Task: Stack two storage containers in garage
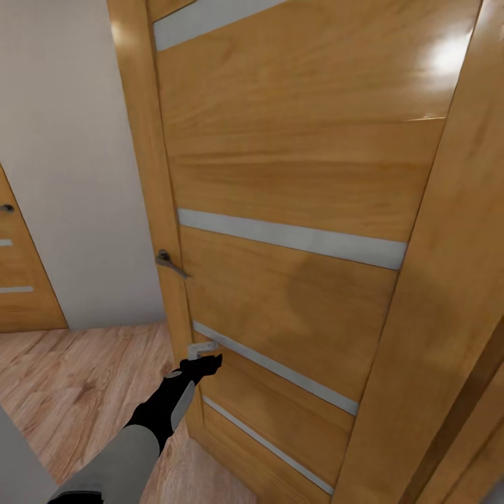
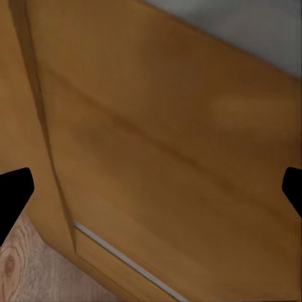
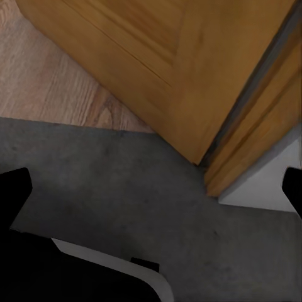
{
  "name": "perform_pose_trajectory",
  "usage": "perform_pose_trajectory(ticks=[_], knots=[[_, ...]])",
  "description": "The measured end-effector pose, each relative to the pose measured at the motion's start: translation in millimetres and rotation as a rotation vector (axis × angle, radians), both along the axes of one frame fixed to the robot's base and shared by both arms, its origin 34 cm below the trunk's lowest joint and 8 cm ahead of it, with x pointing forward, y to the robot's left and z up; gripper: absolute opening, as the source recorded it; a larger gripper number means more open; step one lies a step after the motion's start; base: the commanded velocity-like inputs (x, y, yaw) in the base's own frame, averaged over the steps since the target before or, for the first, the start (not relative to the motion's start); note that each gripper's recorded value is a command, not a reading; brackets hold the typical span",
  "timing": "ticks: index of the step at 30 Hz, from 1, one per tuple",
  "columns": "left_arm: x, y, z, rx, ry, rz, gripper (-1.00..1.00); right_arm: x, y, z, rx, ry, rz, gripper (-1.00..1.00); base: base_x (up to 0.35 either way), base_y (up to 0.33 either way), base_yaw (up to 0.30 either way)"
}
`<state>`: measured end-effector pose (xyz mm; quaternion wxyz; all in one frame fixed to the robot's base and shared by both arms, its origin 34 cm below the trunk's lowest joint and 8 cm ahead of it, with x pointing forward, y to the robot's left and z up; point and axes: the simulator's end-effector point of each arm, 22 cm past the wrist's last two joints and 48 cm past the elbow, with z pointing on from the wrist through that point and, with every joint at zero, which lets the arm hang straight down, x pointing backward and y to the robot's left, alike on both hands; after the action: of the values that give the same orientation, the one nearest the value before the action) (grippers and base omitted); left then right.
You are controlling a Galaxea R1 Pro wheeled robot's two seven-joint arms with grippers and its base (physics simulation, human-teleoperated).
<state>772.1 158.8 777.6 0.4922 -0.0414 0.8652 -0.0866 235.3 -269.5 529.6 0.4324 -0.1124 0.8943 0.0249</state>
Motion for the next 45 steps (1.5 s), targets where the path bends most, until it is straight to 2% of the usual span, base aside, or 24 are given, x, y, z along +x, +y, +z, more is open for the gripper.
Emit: perform_pose_trajectory(ticks=[45], knots=[[0.1, -1.7, 0.5, -0.007, -0.002, -0.003, 1.00, -0.1, 0.2, 0.0, 0.000, 0.000, 0.001, 1.00, 0.007, 0.021, -0.002]])
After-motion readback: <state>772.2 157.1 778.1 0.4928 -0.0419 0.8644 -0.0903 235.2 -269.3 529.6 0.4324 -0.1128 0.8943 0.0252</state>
